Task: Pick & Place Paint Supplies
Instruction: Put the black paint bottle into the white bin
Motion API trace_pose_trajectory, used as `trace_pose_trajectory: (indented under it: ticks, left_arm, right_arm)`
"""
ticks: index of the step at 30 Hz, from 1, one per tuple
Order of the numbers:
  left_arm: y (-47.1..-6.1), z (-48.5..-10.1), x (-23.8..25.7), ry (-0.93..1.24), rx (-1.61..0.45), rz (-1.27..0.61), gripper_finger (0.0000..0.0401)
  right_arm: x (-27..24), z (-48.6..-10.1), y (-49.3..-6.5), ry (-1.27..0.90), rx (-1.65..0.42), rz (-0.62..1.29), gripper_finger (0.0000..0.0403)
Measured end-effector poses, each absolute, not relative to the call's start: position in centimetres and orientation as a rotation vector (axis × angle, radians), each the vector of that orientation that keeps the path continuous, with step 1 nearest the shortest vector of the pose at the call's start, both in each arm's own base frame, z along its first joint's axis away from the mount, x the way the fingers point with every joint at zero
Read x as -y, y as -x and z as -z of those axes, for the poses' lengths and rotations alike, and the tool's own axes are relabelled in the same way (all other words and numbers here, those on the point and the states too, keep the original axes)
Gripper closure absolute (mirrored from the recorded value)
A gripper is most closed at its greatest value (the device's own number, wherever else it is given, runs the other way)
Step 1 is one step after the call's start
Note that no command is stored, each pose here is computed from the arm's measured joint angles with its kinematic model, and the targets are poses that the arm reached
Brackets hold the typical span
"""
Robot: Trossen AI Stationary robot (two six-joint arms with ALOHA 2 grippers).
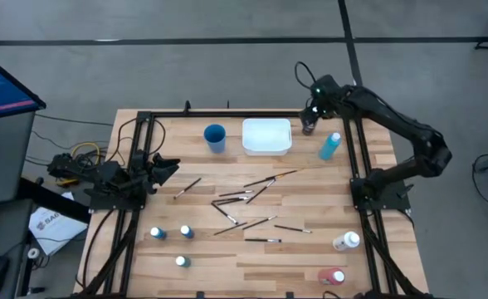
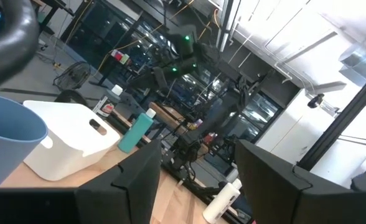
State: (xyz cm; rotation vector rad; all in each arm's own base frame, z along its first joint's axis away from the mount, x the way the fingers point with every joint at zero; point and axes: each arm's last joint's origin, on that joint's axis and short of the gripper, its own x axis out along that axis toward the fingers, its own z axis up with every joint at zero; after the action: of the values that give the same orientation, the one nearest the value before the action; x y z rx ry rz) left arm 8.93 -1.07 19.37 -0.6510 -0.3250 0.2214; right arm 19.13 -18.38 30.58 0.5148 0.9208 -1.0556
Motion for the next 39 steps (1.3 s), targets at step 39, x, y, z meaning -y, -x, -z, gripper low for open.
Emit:
trace_pose_trajectory:
  ticks: [39]
  left_arm:
    - [-8.9,-19.4,1.1,0.653,0.33,-0.22,0.0198]
  right_arm:
    - [22.2,-27.3,-20.3,-0.541,-1.084,1.051,0.0197]
